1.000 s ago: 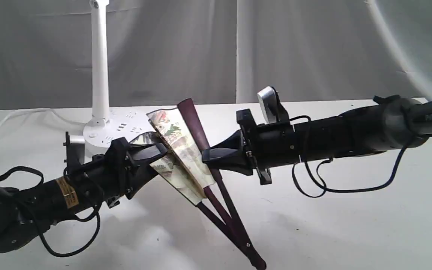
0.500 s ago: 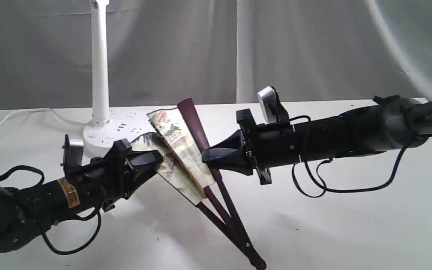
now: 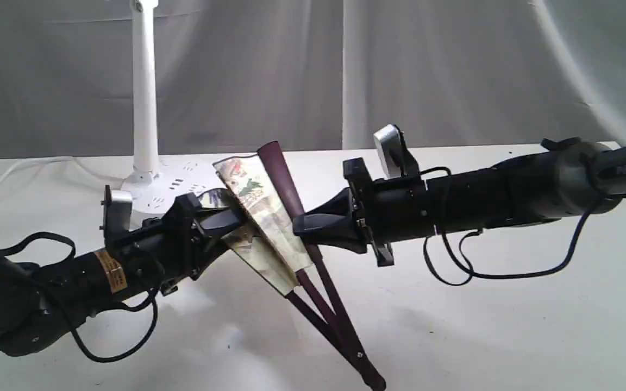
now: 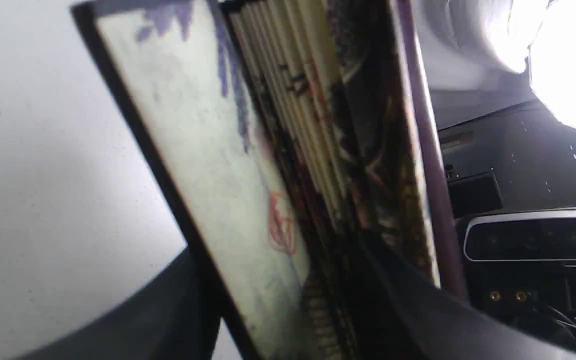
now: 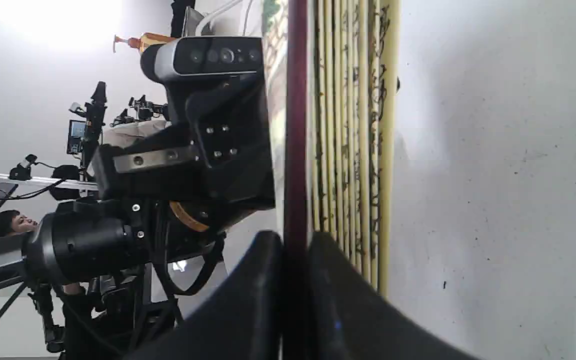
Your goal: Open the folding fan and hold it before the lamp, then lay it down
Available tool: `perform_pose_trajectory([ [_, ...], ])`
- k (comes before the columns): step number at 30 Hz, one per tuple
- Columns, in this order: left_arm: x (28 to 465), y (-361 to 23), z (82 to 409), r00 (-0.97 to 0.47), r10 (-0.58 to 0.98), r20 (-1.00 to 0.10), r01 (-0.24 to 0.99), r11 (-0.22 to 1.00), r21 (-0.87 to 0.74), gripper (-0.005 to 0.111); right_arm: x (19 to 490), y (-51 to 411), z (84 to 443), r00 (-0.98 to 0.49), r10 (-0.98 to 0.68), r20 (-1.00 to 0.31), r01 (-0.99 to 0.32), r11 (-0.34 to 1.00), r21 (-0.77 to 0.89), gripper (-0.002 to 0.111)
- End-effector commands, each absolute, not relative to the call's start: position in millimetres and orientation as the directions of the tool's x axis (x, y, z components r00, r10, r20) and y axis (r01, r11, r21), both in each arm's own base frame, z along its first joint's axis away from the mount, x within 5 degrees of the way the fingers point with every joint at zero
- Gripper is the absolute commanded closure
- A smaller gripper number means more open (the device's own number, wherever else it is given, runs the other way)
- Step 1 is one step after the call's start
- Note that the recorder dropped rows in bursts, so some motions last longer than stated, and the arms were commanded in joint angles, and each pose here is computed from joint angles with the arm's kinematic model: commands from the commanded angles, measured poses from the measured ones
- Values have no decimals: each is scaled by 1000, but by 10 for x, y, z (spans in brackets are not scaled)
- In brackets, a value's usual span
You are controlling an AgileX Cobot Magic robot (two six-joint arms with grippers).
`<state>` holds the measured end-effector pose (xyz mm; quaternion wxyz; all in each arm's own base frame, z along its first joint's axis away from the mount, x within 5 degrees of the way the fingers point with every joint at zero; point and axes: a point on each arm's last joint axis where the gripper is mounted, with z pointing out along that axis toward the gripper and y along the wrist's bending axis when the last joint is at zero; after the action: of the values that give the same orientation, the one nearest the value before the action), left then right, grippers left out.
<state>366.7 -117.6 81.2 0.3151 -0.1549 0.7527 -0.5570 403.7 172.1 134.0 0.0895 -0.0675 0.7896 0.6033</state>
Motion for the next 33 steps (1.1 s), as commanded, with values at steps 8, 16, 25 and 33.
perform_pose_trajectory([
  [8,3686,-1238,778,-740,-604,-295,74,363,-929,64,4025,1732,1376,-973,-4,-232,-227,237,945,108],
  [16,3686,-1236,773,-740,-604,-295,71,366,-928,95,4025,1732,1376,-971,-6,-239,-234,237,943,108],
  [25,3670,-1250,768,-754,-581,-305,85,375,-923,107,4025,1732,1376,-971,-6,-239,-234,237,943,108],
  [33,3667,-1251,767,-757,-582,-297,79,371,-925,107,4025,1732,1376,-971,-6,-239,-234,237,943,108],
])
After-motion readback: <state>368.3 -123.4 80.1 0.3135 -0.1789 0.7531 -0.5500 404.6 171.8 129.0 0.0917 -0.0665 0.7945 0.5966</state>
